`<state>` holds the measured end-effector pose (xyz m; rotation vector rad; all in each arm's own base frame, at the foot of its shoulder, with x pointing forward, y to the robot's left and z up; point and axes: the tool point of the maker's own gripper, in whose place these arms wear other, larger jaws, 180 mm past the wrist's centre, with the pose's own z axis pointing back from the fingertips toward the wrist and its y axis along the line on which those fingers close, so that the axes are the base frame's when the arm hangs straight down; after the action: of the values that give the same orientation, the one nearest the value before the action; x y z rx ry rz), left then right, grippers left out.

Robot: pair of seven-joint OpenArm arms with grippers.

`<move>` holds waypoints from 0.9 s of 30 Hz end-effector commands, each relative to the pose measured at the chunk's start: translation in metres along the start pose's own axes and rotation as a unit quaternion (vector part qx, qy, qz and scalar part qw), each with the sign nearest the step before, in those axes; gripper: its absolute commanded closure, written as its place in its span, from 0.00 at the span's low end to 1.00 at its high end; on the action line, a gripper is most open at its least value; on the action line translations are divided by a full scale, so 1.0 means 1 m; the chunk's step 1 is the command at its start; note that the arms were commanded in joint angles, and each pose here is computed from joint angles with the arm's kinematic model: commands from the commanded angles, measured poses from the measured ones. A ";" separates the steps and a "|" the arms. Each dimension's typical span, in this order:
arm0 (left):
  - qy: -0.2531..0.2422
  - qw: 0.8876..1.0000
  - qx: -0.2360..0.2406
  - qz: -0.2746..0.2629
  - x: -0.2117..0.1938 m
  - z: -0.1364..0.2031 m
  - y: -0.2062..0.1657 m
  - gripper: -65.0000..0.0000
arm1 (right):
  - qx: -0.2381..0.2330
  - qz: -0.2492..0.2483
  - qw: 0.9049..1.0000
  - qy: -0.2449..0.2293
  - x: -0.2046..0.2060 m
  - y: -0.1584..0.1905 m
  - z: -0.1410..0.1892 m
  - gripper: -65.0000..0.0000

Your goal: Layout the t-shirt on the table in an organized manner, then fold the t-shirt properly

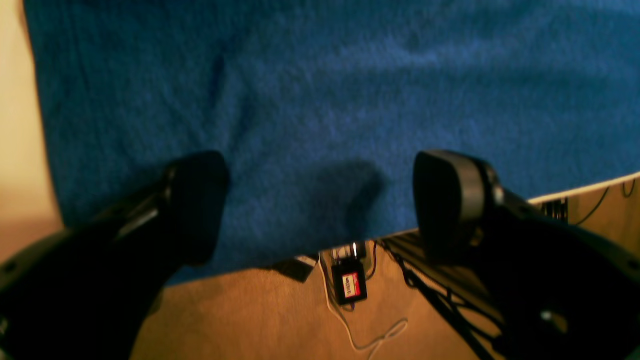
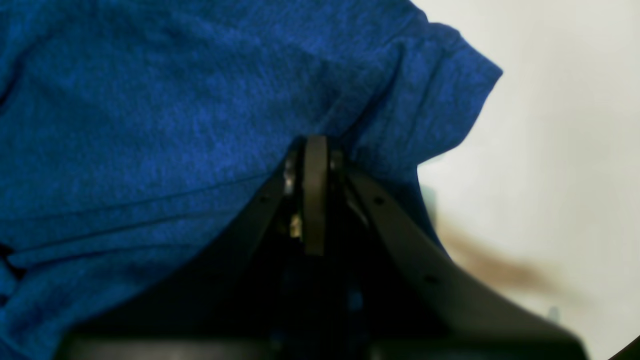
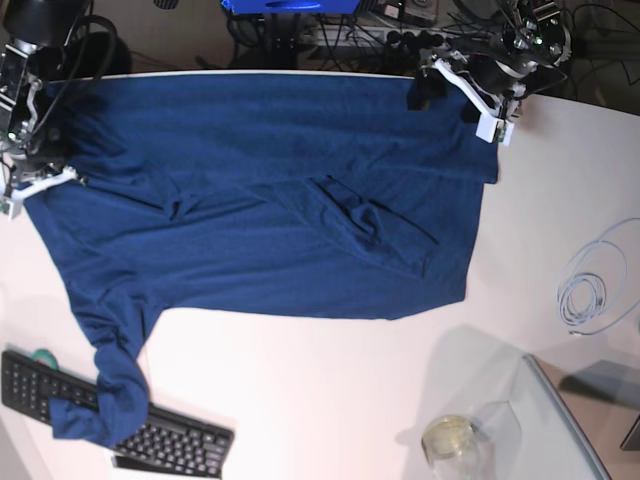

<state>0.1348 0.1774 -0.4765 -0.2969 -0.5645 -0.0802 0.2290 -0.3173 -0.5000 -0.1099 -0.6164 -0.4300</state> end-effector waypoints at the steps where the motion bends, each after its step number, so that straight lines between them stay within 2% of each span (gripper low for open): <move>1: 0.001 1.000 0.000 -0.006 0.000 0.006 0.000 0.15 | -0.007 0.006 1.000 -0.006 0.009 -0.007 0.002 1.00; 3: -0.008 1.000 0.004 -0.016 0.007 0.011 -0.001 0.15 | -0.006 0.007 1.000 -0.012 0.015 -0.006 0.002 1.00; 10: -0.067 0.996 0.015 -0.058 0.064 0.014 0.001 0.15 | 0.008 0.024 0.995 -0.100 0.083 0.013 0.023 1.00; 12: -0.088 0.994 0.016 -0.067 0.084 0.013 0.001 0.15 | 0.010 0.022 0.993 -0.119 0.109 0.015 0.021 1.00; 14: -0.117 0.990 0.015 -0.080 0.116 0.008 0.002 0.15 | 0.016 0.024 0.993 -0.118 0.129 0.021 0.008 0.99; 15: -0.128 0.988 0.015 -0.085 0.130 0.005 0.005 0.15 | 0.019 0.026 0.993 -0.114 0.140 0.024 0.000 0.96; 19: -0.140 0.986 0.004 -0.095 0.168 -0.015 0.015 0.15 | 0.025 0.007 0.996 -0.083 0.163 0.029 -0.032 0.72; 23: -0.128 0.987 0.011 -0.095 0.183 -0.029 0.031 0.15 | 0.021 -0.008 0.994 -0.103 0.182 0.025 -0.054 0.48; 24: -0.123 0.988 0.013 -0.096 0.182 -0.029 0.034 0.15 | 0.020 -0.002 0.993 -0.112 0.184 0.027 -0.057 0.45; 27: -0.116 0.989 0.019 -0.093 0.178 -0.029 0.043 0.15 | 0.025 0.024 0.992 -0.123 0.184 0.038 -0.064 0.44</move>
<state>0.2936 0.2077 -0.4312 -0.2172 -0.7602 -0.2139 0.3910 -0.3555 -0.4701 -0.1235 -0.7775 -0.3517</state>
